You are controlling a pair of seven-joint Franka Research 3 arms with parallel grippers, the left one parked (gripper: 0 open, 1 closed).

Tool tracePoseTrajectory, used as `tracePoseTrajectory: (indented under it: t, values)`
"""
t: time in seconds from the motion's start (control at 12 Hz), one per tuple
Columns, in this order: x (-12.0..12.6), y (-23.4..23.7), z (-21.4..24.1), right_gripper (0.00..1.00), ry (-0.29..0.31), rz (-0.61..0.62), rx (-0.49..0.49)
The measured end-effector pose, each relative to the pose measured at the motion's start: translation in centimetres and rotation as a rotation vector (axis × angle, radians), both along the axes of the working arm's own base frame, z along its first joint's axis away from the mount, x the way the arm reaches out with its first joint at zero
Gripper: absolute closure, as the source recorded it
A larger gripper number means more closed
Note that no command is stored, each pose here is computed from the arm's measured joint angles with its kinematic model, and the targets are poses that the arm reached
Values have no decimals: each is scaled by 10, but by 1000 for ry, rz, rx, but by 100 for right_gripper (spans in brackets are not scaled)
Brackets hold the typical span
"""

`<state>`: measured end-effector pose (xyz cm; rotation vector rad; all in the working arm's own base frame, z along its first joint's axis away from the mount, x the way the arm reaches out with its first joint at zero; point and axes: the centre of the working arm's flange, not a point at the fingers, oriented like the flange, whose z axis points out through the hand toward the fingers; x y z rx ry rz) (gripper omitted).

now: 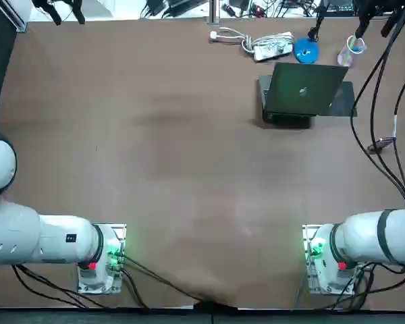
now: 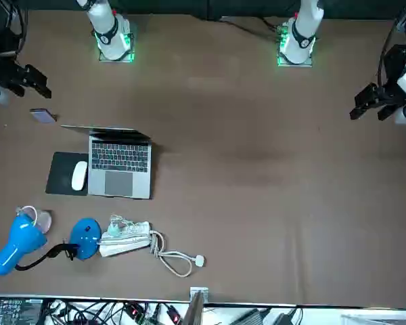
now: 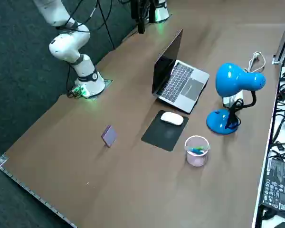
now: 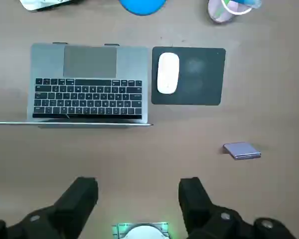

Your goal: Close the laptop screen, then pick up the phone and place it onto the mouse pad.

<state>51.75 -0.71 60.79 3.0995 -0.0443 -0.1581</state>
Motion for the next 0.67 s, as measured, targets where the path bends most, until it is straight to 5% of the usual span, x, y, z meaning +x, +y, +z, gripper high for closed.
tracePoseTrajectory:
  t: [0.67]
  values:
    - [2,10,0,0,-1,17,7]
